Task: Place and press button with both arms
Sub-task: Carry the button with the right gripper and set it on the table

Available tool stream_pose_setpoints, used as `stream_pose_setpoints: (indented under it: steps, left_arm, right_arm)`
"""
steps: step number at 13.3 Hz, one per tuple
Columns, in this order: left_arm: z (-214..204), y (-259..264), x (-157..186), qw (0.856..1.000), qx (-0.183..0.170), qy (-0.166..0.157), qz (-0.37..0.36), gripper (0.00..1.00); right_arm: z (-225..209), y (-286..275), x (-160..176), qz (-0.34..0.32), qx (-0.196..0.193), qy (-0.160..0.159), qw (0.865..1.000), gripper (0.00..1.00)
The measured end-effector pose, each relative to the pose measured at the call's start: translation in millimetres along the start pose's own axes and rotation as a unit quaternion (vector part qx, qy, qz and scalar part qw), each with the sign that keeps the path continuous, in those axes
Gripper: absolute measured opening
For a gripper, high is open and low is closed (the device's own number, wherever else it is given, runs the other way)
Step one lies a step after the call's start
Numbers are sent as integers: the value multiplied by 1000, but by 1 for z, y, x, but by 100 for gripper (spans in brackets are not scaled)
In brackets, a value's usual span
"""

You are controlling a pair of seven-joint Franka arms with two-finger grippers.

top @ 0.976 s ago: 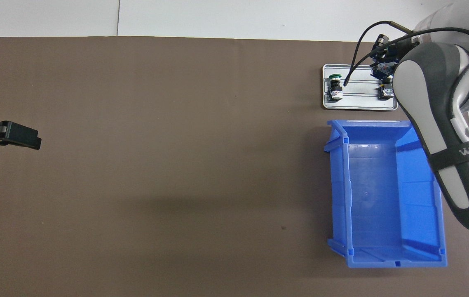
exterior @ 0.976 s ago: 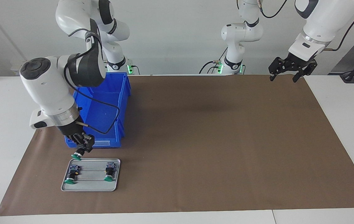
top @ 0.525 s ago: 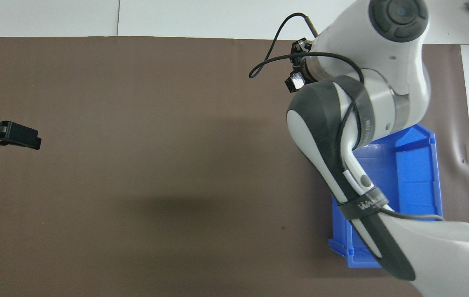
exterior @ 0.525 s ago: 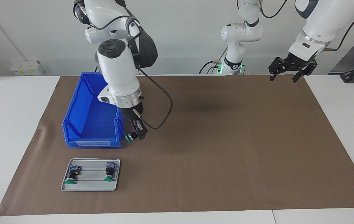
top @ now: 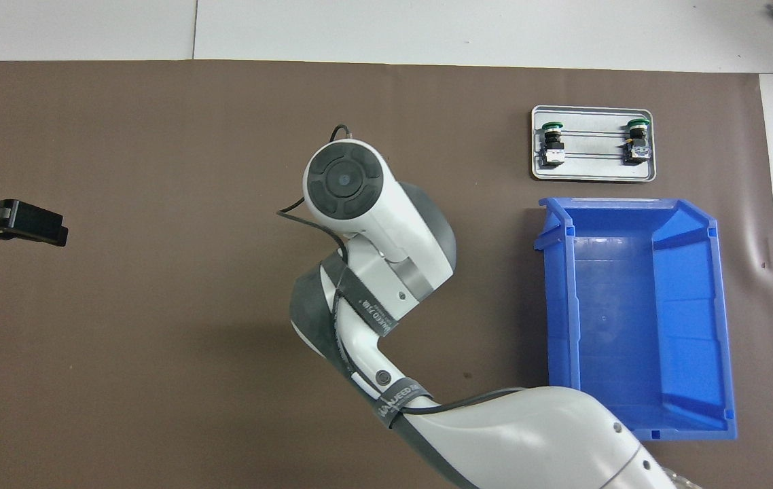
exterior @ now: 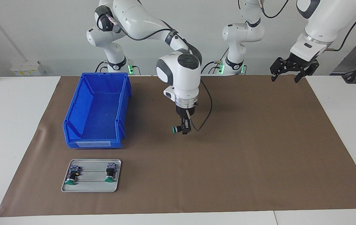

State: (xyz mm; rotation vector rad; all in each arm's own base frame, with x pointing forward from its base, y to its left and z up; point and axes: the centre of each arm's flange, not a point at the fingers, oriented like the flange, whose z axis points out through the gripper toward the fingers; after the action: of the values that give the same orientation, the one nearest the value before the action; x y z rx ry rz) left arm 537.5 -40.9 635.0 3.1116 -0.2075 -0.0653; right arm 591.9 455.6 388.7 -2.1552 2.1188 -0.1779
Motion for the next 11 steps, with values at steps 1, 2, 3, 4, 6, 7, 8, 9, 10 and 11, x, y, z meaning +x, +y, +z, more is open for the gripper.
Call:
stream_pose_setpoints:
  steps: [1, 2, 3, 4, 6, 7, 8, 9, 10, 11]
  left_arm:
    - [0, 0, 0, 1000, 0, 0, 0, 100]
    - [0, 0, 0, 1000, 0, 0, 0, 100]
    - [0, 0, 0, 1000, 0, 0, 0, 100]
    - [0, 0, 0, 1000, 0, 0, 0, 100]
    - [0, 0, 0, 1000, 0, 0, 0, 100]
    - [0, 0, 0, 1000, 0, 0, 0, 100]
    - [0, 0, 0, 1000, 0, 0, 0, 100]
    - [0, 0, 0, 1000, 0, 0, 0, 100]
    - [0, 0, 0, 1000, 0, 0, 0, 100]
    - [0, 0, 0, 1000, 0, 0, 0, 100]
  right_arm:
    - [20, 14, -22, 3, 4, -2, 1000, 41]
    - [33, 23, -37, 3, 8, -6, 1000, 41]
    - [37, 26, -45, 3, 15, -13, 1000, 41]
    - [36, 26, -48, 2, 23, -20, 1000, 41]
    - [36, 32, -56, -4, 30, -30, 999, 41]
    - [41, 39, -61, -8, 29, -31, 999, 41]
    - [49, 48, -66, -12, 27, -31, 999, 41]
    - [59, 59, -71, -18, 23, -30, 999, 41]
    - [66, 69, -75, -23, 18, -27, 999, 41]
    - [70, 76, -79, -28, 14, -24, 999, 41]
